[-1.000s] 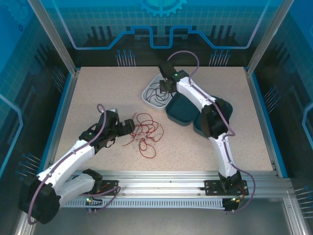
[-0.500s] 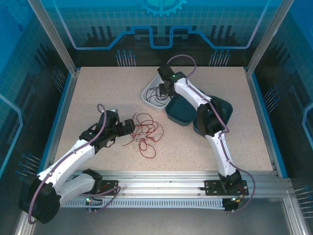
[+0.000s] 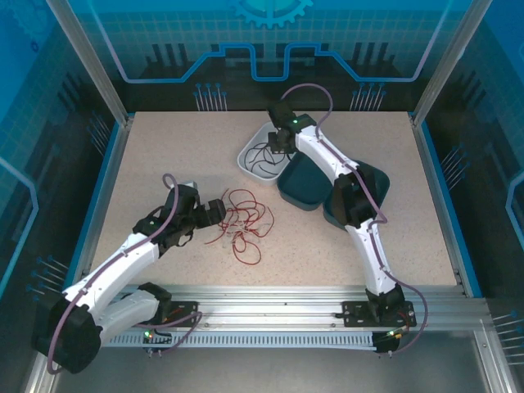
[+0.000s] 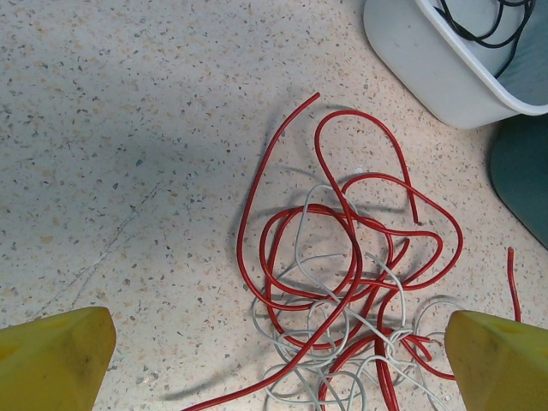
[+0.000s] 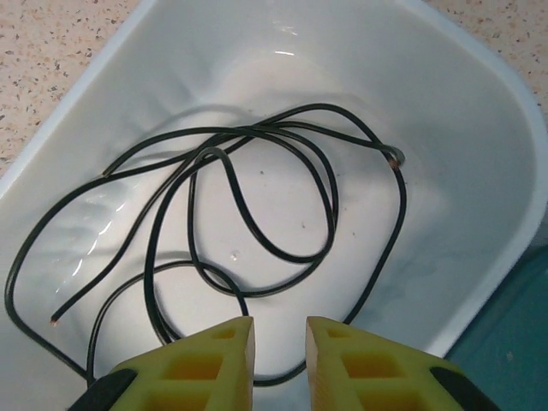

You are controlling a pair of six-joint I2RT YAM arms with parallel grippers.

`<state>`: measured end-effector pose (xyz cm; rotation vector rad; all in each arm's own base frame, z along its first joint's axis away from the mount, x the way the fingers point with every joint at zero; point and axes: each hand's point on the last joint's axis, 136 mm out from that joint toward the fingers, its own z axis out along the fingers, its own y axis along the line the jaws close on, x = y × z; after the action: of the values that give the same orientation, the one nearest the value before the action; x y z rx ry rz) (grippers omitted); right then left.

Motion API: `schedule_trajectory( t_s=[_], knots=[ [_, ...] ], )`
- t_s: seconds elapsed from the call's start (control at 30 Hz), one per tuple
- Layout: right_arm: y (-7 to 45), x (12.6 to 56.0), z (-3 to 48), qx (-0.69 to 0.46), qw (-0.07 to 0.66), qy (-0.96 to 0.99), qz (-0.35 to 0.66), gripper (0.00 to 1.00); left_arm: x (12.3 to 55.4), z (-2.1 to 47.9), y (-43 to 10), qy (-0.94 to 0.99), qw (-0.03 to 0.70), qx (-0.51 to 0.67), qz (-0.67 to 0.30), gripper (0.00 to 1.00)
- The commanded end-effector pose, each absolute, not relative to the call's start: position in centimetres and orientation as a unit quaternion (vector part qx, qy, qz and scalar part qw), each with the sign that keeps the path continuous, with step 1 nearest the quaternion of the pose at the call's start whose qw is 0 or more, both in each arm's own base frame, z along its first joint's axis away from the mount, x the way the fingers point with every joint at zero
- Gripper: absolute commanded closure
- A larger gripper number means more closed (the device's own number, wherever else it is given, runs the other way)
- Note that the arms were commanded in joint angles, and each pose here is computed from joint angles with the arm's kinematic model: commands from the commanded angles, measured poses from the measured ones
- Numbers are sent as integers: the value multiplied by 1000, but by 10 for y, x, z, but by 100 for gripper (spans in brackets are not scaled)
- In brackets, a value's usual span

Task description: Untangle the cables

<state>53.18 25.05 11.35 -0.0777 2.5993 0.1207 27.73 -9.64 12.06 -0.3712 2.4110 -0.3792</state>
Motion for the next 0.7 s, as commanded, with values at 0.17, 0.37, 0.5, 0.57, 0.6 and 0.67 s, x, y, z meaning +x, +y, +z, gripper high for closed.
schedule_trajectory(
  t_s=[0.17, 0.37, 0.5, 0.57, 0.6, 0.67],
  knots=[
    [264, 489, 179, -70, 300, 948, 77, 78, 284, 128, -100, 918, 334, -143, -158, 1],
    [272, 436, 188, -91, 299, 948, 65, 72, 287, 124, -103, 917, 326, -151, -172, 1],
    [266, 394, 182, -88, 295, 950, 46, 70, 288, 119, -106, 917, 316, -157, -184, 1],
    [263, 372, 177, -86, 291, 952, 39, 68, 289, 115, -108, 918, 309, -159, -189, 1],
    [263, 363, 173, -85, 288, 953, 38, 67, 290, 113, -109, 919, 305, -161, -191, 1],
    [264, 342, 164, -82, 280, 955, 44, 65, 291, 109, -112, 920, 297, -161, -197, 1]
  ],
)
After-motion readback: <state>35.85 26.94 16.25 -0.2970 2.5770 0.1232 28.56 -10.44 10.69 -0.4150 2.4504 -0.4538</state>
